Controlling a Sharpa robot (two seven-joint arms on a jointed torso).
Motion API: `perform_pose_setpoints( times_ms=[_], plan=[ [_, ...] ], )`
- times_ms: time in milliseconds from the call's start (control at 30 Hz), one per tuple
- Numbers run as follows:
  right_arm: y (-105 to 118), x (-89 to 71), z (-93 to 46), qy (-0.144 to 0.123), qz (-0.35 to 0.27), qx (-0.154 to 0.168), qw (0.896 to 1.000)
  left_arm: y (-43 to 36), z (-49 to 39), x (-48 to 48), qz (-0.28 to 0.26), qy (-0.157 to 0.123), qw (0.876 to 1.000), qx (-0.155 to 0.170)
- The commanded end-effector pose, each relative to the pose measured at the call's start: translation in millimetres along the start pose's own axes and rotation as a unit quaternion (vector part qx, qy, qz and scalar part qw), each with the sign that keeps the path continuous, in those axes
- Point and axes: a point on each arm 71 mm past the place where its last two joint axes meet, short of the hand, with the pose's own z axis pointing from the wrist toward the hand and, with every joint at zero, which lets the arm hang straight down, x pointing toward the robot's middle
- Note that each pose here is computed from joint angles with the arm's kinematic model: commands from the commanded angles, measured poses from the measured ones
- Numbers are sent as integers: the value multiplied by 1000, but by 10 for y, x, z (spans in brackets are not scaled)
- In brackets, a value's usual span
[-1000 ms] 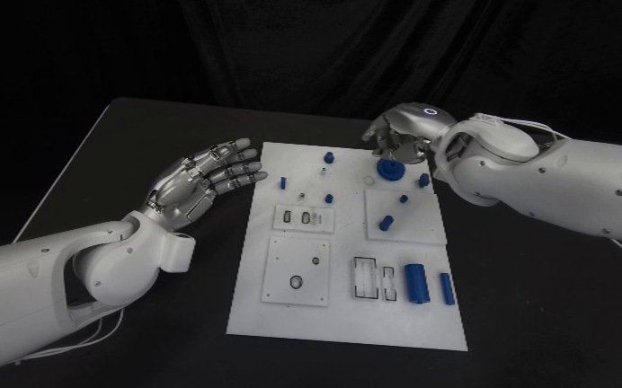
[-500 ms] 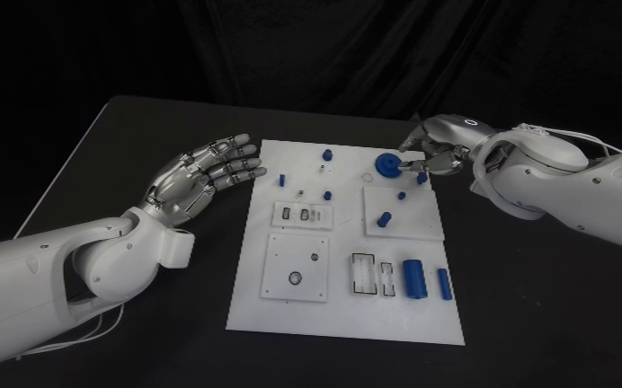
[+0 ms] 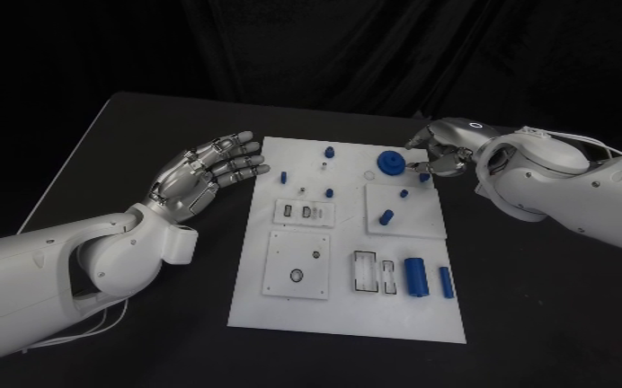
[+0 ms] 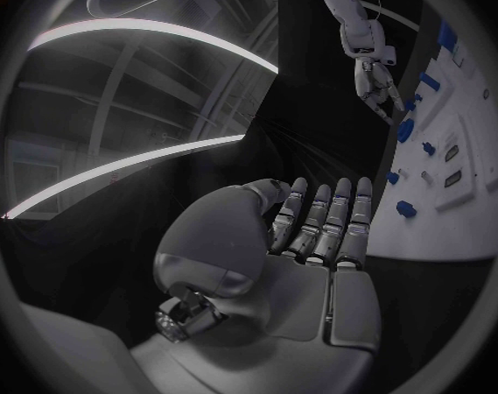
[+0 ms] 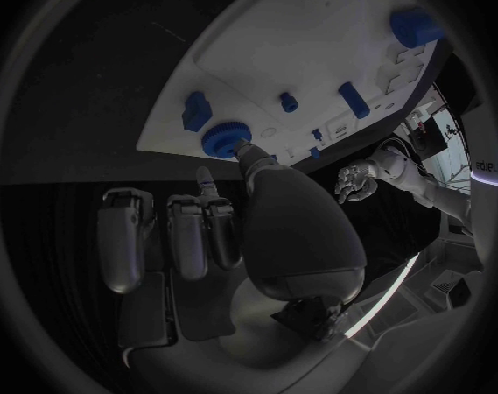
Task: Assemble the parts on the task board
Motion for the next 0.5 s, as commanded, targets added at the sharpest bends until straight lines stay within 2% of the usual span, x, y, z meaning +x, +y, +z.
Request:
perform_pose_setpoints(
  times_ms=[33, 500],
  plan=[
    [-6, 9, 7, -3, -12, 11, 1000, -70, 1, 18, -8, 7, 999, 51],
    [58, 21, 86, -6, -14, 9, 1000, -63, 9, 13, -9, 9, 999, 48]
  ],
)
